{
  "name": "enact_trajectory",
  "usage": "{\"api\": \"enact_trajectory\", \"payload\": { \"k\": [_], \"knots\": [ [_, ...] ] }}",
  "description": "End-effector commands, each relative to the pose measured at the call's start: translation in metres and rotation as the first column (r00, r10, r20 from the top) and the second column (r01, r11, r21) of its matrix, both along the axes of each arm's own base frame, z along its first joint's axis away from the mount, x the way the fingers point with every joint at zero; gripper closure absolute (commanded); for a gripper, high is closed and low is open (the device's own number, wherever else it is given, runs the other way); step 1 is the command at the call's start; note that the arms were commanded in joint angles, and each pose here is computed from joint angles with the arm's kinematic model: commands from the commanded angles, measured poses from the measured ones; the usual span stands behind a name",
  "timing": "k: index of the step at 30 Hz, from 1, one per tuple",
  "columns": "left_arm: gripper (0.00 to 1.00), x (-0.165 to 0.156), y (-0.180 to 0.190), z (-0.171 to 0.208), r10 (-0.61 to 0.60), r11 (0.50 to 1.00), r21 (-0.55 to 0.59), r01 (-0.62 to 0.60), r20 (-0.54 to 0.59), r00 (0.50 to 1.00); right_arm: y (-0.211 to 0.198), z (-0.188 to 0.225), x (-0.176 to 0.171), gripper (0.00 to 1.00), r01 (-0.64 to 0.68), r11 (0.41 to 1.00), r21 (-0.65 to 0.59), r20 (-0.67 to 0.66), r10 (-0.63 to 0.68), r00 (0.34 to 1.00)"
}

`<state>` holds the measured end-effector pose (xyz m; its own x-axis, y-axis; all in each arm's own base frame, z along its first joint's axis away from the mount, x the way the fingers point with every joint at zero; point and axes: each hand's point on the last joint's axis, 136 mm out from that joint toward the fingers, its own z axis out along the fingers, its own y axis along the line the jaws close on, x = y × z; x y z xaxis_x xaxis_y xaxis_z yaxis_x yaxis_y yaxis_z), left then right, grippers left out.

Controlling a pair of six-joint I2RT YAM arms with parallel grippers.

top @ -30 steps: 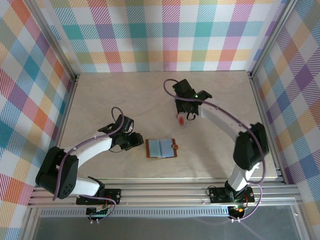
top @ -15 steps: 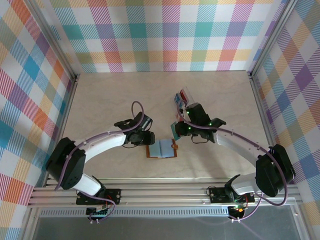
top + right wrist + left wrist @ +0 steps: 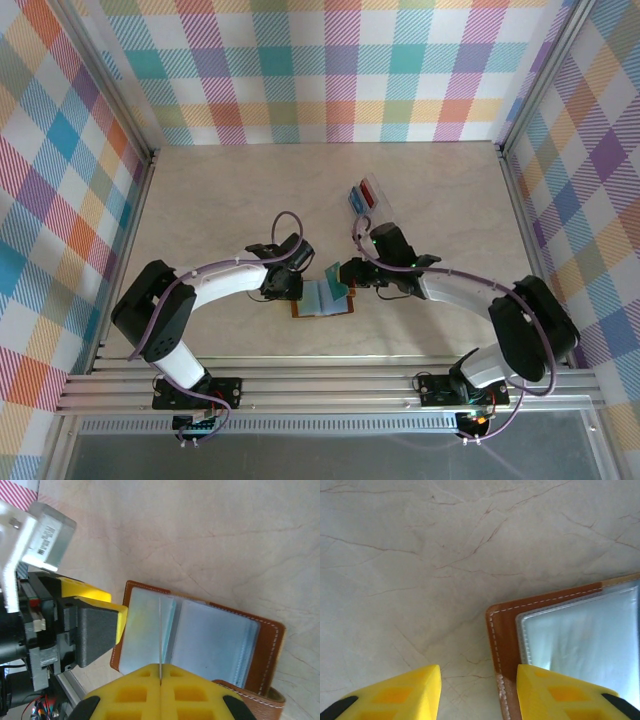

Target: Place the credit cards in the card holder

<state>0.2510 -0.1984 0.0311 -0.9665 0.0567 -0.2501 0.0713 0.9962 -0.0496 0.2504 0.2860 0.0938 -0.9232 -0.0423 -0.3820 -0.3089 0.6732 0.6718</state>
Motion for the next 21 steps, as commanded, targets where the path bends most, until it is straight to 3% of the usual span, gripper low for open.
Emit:
{"api": "enact_trajectory", "payload": {
  "k": [1,21],
  "knots": [
    [0.57,-0.007,0.008,-0.009,0.008,0.999,0.049,-0.007,-0.024,1.000,0.017,0.000,-0.008,0.99,-0.057,0.996,0.072,-0.019,0.058,0.998],
    [0.59,-0.017,0.021,-0.025,0.029,0.995,0.092,-0.024,-0.049,0.998,0.026,-0.039,-0.018,1.00,-0.085,0.995,0.045,-0.169,0.091,0.981]
  ]
}}
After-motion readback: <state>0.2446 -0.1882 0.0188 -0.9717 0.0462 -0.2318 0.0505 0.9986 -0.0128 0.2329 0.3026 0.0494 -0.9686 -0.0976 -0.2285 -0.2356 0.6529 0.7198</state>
